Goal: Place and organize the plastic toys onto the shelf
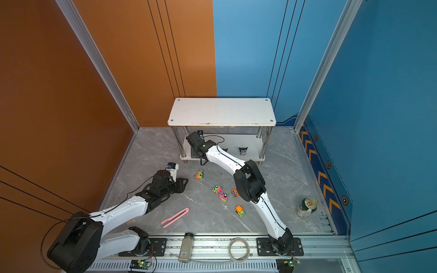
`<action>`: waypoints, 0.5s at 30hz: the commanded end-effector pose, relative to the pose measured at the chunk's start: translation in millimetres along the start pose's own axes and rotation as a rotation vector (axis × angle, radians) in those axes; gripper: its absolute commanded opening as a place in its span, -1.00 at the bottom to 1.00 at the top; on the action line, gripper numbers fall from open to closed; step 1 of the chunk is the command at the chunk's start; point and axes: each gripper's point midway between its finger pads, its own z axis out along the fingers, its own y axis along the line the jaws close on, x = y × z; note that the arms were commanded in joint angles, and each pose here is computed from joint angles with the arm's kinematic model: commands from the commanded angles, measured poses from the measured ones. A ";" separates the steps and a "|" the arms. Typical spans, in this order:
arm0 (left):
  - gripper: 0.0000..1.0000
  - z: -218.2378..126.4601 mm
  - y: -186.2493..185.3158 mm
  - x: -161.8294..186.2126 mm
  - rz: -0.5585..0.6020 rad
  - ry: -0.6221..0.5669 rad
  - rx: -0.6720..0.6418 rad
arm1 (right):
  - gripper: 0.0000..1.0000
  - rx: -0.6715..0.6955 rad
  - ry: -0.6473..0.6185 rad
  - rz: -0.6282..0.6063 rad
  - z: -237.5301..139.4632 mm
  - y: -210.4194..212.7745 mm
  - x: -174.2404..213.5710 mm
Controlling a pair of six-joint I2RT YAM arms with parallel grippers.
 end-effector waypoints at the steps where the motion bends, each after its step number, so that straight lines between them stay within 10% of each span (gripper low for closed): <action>1: -0.28 -0.3 -1.7 -6.4 0.007 -0.011 0.013 | -0.33 0.050 -0.033 0.039 -14.3 -13.8 -7.1; 15: -0.27 -2.1 -3.7 -6.5 0.004 -0.013 0.025 | -0.38 0.058 -0.069 0.194 -18.1 -25.1 -3.7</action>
